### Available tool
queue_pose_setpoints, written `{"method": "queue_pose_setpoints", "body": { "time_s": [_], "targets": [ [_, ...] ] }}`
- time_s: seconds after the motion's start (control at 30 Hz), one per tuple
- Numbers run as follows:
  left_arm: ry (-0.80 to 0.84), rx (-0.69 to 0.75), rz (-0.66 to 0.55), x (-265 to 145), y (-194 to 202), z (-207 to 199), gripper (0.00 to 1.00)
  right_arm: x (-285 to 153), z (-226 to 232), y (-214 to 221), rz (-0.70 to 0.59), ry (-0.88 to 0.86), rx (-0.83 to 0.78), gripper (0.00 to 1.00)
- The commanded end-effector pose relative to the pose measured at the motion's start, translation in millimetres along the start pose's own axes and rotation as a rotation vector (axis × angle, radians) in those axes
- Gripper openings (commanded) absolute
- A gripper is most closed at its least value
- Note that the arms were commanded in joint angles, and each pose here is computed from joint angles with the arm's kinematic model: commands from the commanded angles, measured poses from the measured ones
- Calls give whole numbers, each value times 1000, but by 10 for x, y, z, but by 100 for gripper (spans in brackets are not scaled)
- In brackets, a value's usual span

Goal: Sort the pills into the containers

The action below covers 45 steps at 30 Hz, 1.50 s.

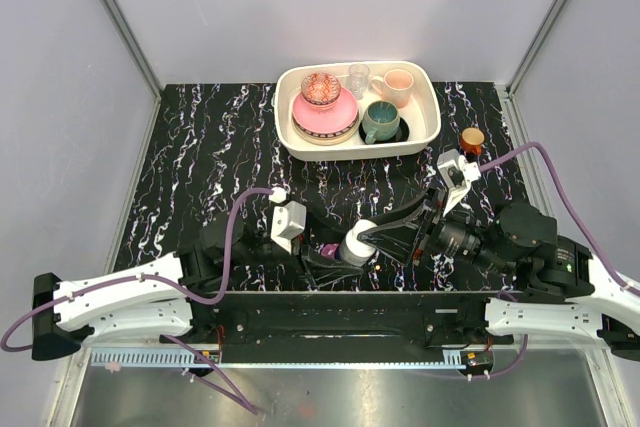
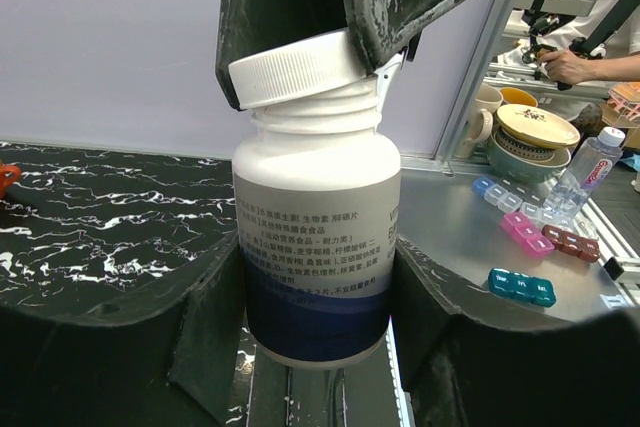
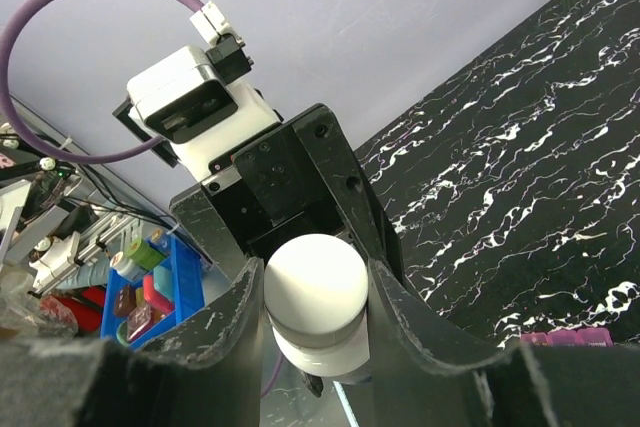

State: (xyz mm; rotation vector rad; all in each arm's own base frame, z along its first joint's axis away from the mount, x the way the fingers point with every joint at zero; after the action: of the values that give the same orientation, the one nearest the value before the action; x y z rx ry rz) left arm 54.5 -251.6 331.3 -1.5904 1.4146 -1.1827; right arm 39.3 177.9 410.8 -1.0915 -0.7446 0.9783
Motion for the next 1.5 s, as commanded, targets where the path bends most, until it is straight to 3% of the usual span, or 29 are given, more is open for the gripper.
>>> {"method": "queue_pose_setpoints", "body": {
  "time_s": [0.0, 0.3, 1.47],
  "targets": [
    [32, 40, -163, 53, -385, -126, 0, 15, 49, 6, 8, -61, -22, 0],
    [40, -18, -237, 90, -442, -140, 0, -34, 53, 70, 30, -111, -71, 0],
    [168, -56, -188, 109, -424, -266, 0, -169, 137, 292, 229, -308, -154, 1]
  ]
}}
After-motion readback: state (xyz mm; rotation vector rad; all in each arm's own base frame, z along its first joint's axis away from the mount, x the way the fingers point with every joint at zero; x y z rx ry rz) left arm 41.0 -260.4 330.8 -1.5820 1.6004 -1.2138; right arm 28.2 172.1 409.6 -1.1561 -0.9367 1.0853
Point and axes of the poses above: each gripper's point midway between its finger pads, its own x axis out along the fingers, its own z axis along the line the jaws close on, y = z × x, the point moved 9 cm from there along -x, back along the fingers, and after that the axes turned 13 degrees about -x, right-handed, at the moved point
